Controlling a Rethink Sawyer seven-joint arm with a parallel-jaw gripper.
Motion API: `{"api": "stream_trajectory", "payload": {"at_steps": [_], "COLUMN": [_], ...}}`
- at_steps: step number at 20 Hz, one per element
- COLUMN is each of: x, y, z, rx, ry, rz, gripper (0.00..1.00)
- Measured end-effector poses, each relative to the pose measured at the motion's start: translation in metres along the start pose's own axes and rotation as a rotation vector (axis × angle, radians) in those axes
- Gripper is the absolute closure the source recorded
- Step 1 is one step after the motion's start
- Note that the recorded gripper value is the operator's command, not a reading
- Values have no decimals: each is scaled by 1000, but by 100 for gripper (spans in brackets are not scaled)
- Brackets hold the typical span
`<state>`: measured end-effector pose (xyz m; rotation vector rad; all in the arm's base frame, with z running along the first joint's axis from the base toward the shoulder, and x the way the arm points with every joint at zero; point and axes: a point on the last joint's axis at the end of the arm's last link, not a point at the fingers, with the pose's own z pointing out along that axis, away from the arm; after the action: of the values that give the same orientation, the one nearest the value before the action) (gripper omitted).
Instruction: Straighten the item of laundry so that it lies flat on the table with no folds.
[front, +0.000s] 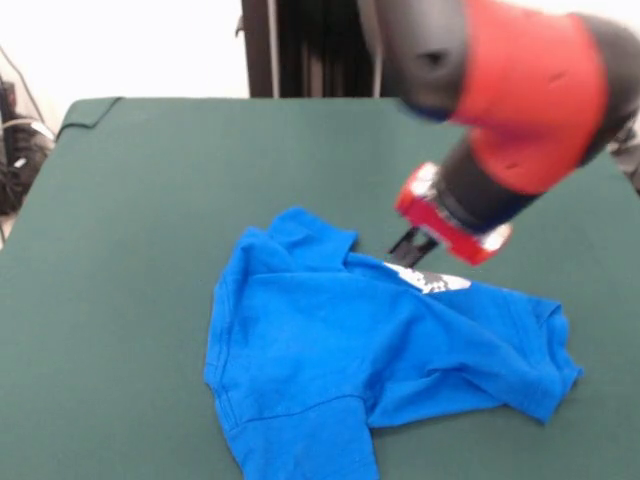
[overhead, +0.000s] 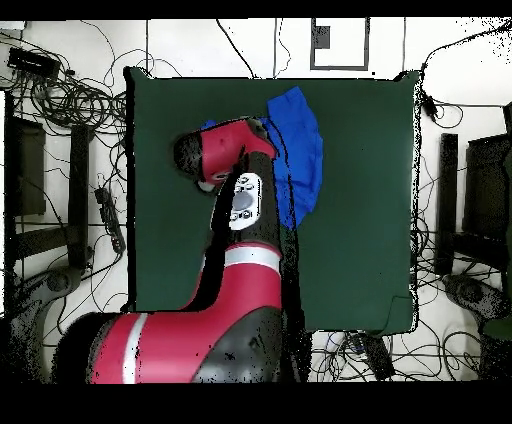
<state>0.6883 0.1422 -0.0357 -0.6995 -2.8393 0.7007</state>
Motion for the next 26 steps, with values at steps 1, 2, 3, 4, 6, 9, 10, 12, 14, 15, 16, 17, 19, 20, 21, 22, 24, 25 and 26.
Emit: {"api": "stream_trajectory", "payload": {"at_steps": [1, 2, 3, 4, 6, 9, 10, 12, 14, 15, 16, 17, 19, 20, 21, 22, 24, 25, 26], "x": [9, 12, 16, 19, 26, 26, 25, 16, 4, -3, -6, -10, -13, -14, -14, -14, -11, -10, -8], "y": [11, 15, 21, 27, 42, 54, 55, 56, 57, 57, 59, 60, 63, 68, 70, 72, 87, 92, 97], "z": [-16, -21, -27, -33, -45, -59, -61, -64, -68, -69, -70, -71, -72, -73, -73, -73, -73, -72, -72], "rx": [3, 4, 4, 3, 0, -3, -4, -9, -18, -24, -29, -33, -44, -59, -63, -67, -95, -102, -110], "ry": [-29, -39, -48, -56, -66, -72, -74, -88, -107, -119, -128, -136, -151, -170, -177, -184, -224, -232, -240], "rz": [-19, -26, -33, -39, -50, -51, -49, -41, -29, -22, -20, -18, -18, -22, -23, -25, -30, -28, -27], "gripper": [100, 100, 100, 100, 100, 100, 100, 100, 100, 100, 100, 100, 100, 100, 100, 100, 100, 100, 100]}}
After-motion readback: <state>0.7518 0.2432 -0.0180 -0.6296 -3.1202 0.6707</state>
